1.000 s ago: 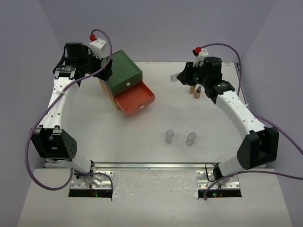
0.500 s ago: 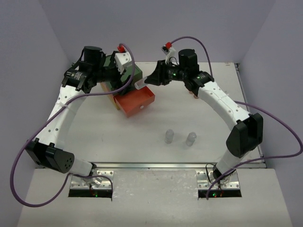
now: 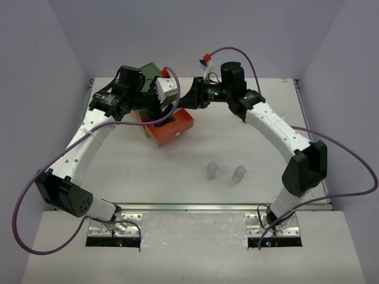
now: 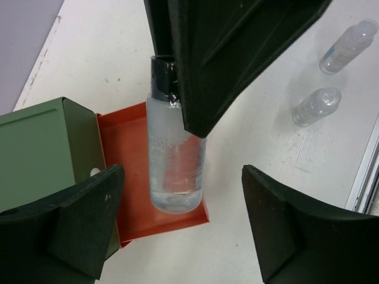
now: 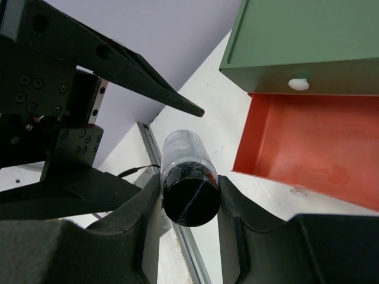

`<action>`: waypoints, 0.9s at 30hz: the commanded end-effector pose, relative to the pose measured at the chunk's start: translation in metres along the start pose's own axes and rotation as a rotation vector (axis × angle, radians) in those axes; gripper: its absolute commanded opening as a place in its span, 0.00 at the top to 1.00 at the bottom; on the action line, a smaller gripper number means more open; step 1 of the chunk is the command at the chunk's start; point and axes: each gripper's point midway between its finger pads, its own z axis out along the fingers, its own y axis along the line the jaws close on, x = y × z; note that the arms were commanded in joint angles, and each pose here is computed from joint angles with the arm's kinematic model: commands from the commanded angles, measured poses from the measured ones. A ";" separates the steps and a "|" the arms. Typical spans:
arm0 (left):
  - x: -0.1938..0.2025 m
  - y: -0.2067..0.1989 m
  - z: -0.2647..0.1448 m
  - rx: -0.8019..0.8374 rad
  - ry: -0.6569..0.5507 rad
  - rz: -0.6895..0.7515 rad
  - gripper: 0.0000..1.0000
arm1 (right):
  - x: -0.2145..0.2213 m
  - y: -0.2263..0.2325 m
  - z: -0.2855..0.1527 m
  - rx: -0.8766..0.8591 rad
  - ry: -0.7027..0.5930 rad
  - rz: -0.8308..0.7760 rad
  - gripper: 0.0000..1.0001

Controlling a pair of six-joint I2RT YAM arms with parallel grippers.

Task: Organize the makeup

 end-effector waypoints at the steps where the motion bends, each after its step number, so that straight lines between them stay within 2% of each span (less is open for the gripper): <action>1: -0.019 0.008 0.002 -0.040 -0.052 0.029 0.26 | -0.015 0.032 -0.006 -0.069 -0.040 -0.089 1.00; 7: -0.012 0.012 0.009 -0.065 -0.021 -0.005 0.55 | -0.010 0.032 -0.004 -0.084 -0.027 -0.075 1.00; 11: -0.004 0.016 0.011 -0.090 0.008 -0.042 0.89 | -0.007 0.025 -0.002 -0.061 -0.032 -0.070 1.00; 12: -0.002 0.017 0.012 -0.099 0.015 -0.052 0.97 | -0.006 0.023 -0.002 -0.051 -0.033 -0.069 0.98; 13: -0.001 0.020 0.011 -0.116 0.021 -0.062 1.00 | -0.006 0.021 -0.002 -0.041 -0.034 -0.066 0.97; 14: 0.004 0.026 0.012 -0.151 0.042 -0.086 1.00 | -0.005 0.013 -0.002 -0.011 -0.031 -0.059 0.75; 15: 0.010 0.033 0.013 -0.190 0.067 -0.113 1.00 | -0.003 0.005 -0.002 0.025 -0.028 -0.053 0.49; 16: 0.017 0.040 0.017 -0.220 0.092 -0.136 1.00 | -0.003 -0.003 -0.004 0.066 -0.031 -0.044 0.36; 17: 0.023 0.047 0.018 -0.257 0.115 -0.156 1.00 | -0.004 -0.018 -0.009 0.155 -0.049 -0.025 0.11; 18: 0.032 0.056 0.018 -0.312 0.152 -0.186 1.00 | -0.004 -0.033 -0.016 0.212 -0.061 -0.012 0.01; 19: 0.039 0.059 0.020 -0.330 0.175 -0.203 1.00 | -0.001 -0.039 -0.019 0.252 -0.068 -0.005 0.01; 21: 0.056 0.066 0.030 -0.360 0.226 -0.247 1.00 | -0.007 -0.076 -0.048 0.437 -0.138 0.029 0.01; 24: 0.068 0.070 0.039 -0.379 0.246 -0.282 1.00 | -0.002 -0.103 -0.086 0.606 -0.188 0.033 0.01; 27: 0.085 0.069 0.053 -0.366 0.278 -0.308 1.00 | 0.009 -0.123 -0.119 0.770 -0.177 -0.047 0.01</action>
